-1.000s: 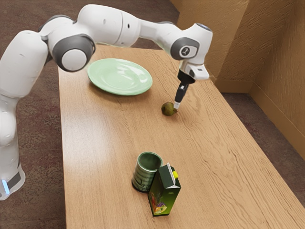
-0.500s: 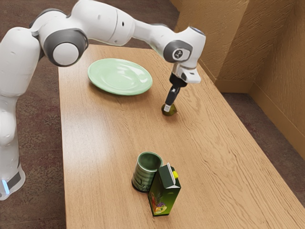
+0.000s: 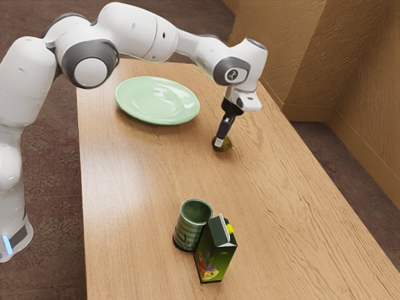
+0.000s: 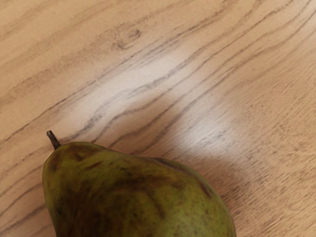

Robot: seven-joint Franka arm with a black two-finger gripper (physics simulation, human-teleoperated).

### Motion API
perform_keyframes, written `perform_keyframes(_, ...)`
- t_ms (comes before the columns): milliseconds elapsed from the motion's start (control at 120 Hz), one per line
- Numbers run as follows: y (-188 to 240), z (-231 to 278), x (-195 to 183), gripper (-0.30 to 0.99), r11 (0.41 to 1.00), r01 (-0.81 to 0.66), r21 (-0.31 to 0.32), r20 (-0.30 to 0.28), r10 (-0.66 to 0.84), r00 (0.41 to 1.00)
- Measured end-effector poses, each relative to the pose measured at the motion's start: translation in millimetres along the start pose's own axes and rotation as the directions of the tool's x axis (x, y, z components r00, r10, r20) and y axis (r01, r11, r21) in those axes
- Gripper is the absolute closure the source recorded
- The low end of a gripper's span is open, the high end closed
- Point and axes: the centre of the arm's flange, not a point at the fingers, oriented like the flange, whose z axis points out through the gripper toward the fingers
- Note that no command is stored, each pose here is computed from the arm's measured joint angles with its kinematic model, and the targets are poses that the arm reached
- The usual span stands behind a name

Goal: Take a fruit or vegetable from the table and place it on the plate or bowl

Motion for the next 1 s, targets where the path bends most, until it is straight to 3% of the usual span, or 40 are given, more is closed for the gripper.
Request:
perform_keyframes(642,-4,16,2,0.05,1.0,0.002,0.012,-0.009,-0.002,1.0)
perform_keyframes(850,-5,21,2,0.32,1.0,0.008,0.014,-0.007,-0.008,1.0)
perform_keyframes(1000,-5,23,1,0.33,1.0,0.013,0.017,-0.009,-0.013,1.0)
